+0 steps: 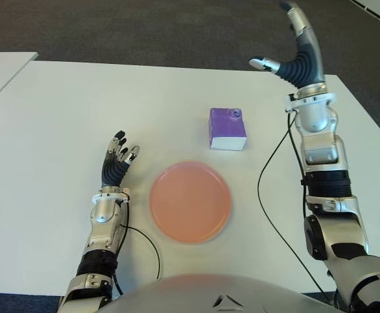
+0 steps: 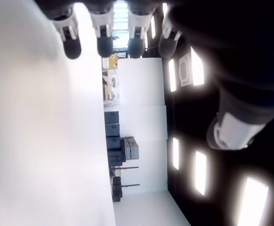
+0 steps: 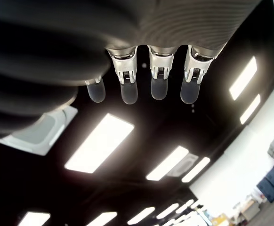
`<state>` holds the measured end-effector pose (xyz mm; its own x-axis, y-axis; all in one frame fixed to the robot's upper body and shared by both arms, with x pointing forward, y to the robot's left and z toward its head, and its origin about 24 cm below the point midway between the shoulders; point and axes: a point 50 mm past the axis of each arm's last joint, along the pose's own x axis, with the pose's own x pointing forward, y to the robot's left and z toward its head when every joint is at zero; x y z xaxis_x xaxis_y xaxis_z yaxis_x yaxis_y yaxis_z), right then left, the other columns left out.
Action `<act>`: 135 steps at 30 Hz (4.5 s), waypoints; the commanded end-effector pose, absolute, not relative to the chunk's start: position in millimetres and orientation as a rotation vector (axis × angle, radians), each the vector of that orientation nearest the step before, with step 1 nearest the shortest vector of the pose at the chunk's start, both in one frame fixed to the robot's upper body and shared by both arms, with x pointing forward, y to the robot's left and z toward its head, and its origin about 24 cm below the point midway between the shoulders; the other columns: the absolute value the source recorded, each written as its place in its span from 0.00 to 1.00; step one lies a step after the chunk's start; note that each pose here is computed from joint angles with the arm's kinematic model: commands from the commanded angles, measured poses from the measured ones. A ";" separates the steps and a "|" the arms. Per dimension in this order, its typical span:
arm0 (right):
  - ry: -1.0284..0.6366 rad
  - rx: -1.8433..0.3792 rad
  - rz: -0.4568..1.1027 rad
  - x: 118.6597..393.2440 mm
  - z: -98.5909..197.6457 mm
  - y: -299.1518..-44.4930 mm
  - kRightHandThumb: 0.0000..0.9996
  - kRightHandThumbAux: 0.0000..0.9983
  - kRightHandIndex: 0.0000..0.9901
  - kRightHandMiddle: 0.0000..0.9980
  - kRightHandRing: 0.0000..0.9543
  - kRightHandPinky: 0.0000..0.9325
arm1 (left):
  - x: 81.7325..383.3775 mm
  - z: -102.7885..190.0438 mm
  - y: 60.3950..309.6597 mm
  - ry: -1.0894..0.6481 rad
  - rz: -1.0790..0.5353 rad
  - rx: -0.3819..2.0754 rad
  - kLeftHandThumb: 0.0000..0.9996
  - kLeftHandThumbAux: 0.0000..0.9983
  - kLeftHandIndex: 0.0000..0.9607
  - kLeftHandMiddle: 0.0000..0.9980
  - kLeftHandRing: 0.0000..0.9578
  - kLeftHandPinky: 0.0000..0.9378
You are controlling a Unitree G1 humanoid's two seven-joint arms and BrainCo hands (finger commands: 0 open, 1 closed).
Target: Put the tissue paper into the plate.
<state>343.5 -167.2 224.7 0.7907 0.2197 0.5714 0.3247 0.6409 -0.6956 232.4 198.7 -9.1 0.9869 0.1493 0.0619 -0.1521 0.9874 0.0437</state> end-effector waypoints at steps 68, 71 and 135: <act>-0.276 -1.511 0.409 393.4 110.8 -162.8 0.25 0.35 0.00 0.00 0.00 0.00 | 220.1 -25.7 201.8 0.013 0.175 0.037 0.00 0.59 0.00 0.00 0.00 0.00; -0.271 -1.505 0.420 391.6 107.3 -163.7 0.25 0.35 0.00 0.00 0.00 0.00 | 220.3 -25.8 201.8 0.014 0.173 0.035 0.00 0.59 0.00 0.00 0.00 0.00; -0.314 -1.487 0.718 351.9 67.7 -167.1 0.19 0.40 0.00 0.00 0.00 0.00 | 222.7 -29.0 204.1 0.010 0.155 0.044 0.00 0.55 0.00 0.00 0.00 0.00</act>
<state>356.2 -164.7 80.4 0.7647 0.6213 -0.1707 -0.1938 -0.0309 -0.9805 233.6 203.0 -10.8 0.9844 0.1500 0.0916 -0.1543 0.9871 0.0425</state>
